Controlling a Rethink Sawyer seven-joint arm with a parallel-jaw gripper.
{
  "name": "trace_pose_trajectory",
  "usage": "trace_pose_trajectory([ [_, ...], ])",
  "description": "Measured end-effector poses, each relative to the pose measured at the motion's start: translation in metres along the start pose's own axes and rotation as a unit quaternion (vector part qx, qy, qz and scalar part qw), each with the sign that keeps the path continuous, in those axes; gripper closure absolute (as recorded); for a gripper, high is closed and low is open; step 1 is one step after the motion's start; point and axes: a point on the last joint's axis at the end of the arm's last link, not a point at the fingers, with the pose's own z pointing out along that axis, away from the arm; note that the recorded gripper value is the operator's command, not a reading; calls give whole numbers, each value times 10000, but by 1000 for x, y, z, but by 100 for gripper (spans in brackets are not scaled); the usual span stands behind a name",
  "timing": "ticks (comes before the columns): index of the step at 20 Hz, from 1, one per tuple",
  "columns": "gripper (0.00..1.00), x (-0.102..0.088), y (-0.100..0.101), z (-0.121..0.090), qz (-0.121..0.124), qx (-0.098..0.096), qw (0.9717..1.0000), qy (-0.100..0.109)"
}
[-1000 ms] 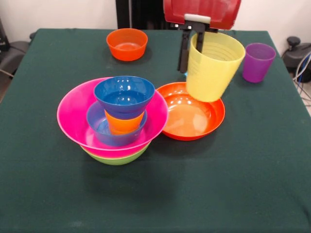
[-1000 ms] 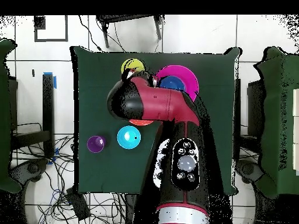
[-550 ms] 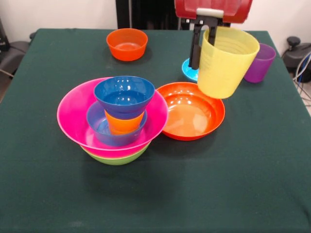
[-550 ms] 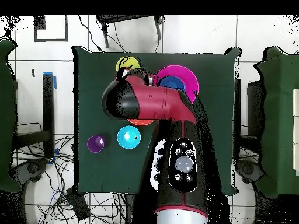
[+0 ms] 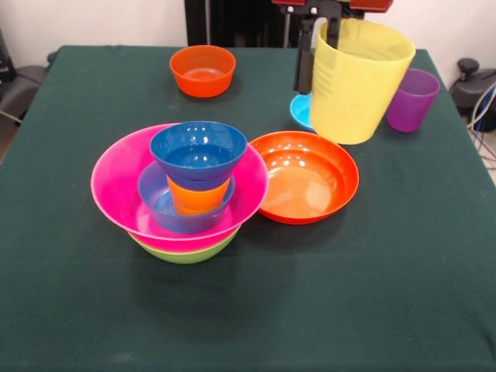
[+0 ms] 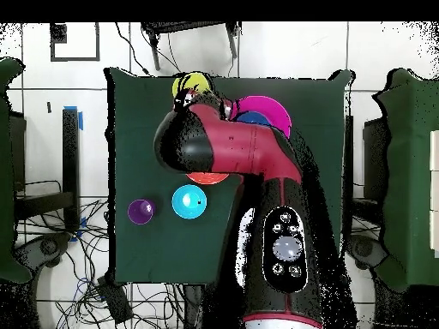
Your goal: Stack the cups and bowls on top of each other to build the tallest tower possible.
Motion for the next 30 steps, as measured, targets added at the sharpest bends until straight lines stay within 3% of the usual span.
trace_pose_trajectory([
  [10, 100, -17, -20, -3, 180, -13, 9998, -72],
  [30, 100, -22, -16, -3, 174, -163, 9997, -90],
])
